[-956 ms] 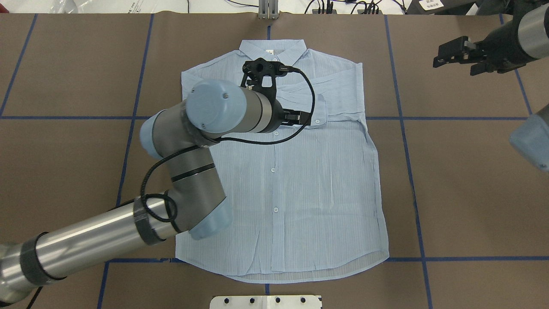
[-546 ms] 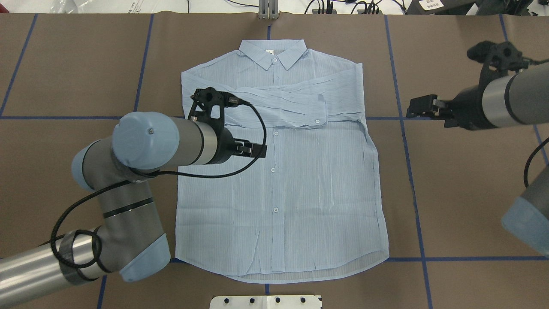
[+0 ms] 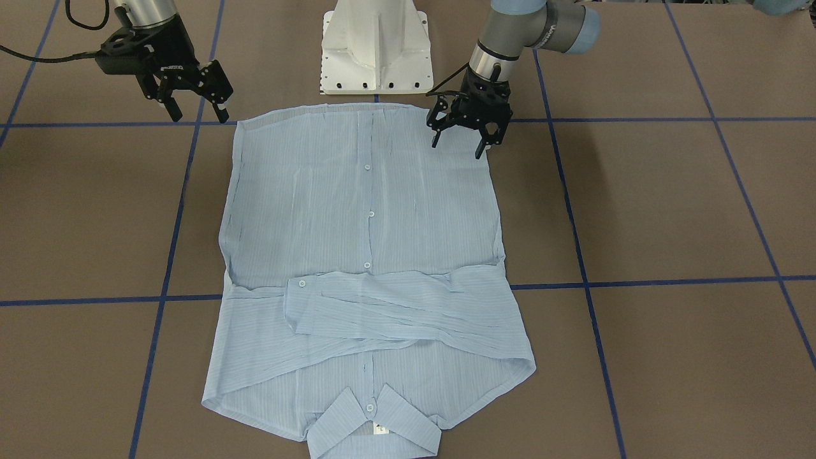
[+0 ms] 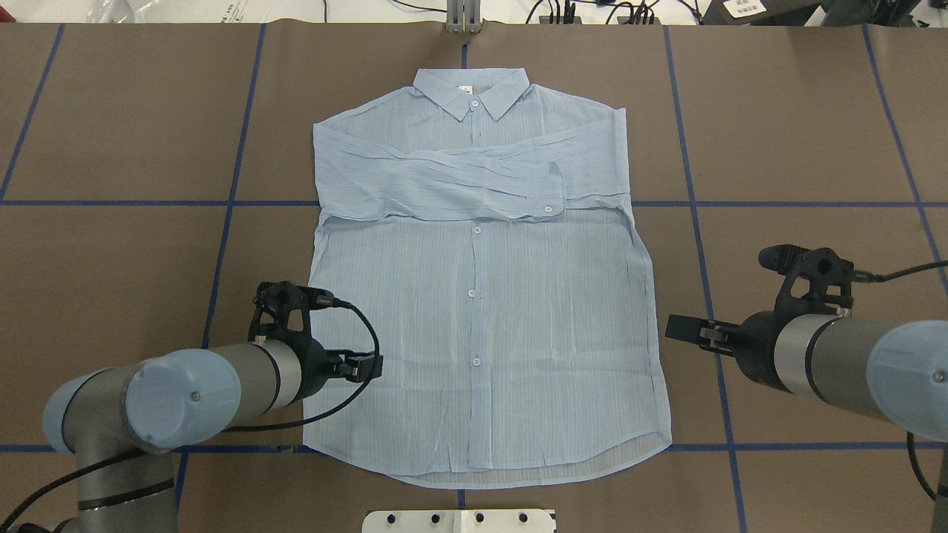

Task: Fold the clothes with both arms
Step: 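Release the sleeve and move both grippers to the shirt hem nearest the robot, then grasp the hem corners with both grippers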

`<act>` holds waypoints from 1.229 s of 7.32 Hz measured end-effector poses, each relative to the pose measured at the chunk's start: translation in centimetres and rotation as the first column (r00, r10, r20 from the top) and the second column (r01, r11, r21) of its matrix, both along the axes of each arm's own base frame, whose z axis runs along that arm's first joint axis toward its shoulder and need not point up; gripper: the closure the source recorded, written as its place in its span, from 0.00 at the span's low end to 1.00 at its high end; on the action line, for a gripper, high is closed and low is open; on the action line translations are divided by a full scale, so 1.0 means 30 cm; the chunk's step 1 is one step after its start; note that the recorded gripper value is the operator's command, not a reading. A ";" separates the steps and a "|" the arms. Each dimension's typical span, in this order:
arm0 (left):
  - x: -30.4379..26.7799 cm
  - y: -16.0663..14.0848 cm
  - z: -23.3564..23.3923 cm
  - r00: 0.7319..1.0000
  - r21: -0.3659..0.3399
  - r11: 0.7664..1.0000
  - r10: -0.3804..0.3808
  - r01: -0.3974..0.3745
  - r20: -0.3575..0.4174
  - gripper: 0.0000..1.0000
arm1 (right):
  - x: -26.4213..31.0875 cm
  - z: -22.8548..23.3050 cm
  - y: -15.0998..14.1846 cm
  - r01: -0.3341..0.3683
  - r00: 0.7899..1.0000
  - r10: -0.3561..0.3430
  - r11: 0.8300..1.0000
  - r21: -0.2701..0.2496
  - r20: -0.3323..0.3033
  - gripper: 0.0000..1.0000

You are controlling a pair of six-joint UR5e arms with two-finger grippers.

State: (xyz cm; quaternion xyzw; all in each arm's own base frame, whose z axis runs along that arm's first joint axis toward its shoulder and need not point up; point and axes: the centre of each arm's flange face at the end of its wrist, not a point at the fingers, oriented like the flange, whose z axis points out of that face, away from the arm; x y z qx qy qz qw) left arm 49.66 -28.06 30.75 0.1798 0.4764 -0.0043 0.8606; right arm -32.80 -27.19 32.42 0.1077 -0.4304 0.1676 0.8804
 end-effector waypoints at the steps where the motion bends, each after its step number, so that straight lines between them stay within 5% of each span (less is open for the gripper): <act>1: 0.000 0.057 0.065 1.000 -0.026 1.000 0.003 -0.003 0.026 0.00 | -0.015 0.006 0.027 0.001 1.000 -0.001 1.000 0.003 -0.005 0.00; 3: -0.019 0.113 0.137 0.998 -0.049 0.999 0.014 -0.011 0.059 0.01 | -0.022 0.011 0.040 0.001 1.000 -0.001 1.000 0.004 -0.010 0.00; 6: -0.026 0.207 0.105 0.996 -0.126 0.992 0.024 -0.013 0.083 0.34 | -0.025 0.015 0.043 0.001 1.000 -0.001 1.000 0.004 -0.012 0.00; 9: -0.011 0.260 0.102 0.991 -0.159 0.987 0.039 -0.018 0.128 0.35 | -0.029 0.021 0.043 0.002 1.000 -0.002 1.000 0.003 -0.016 0.00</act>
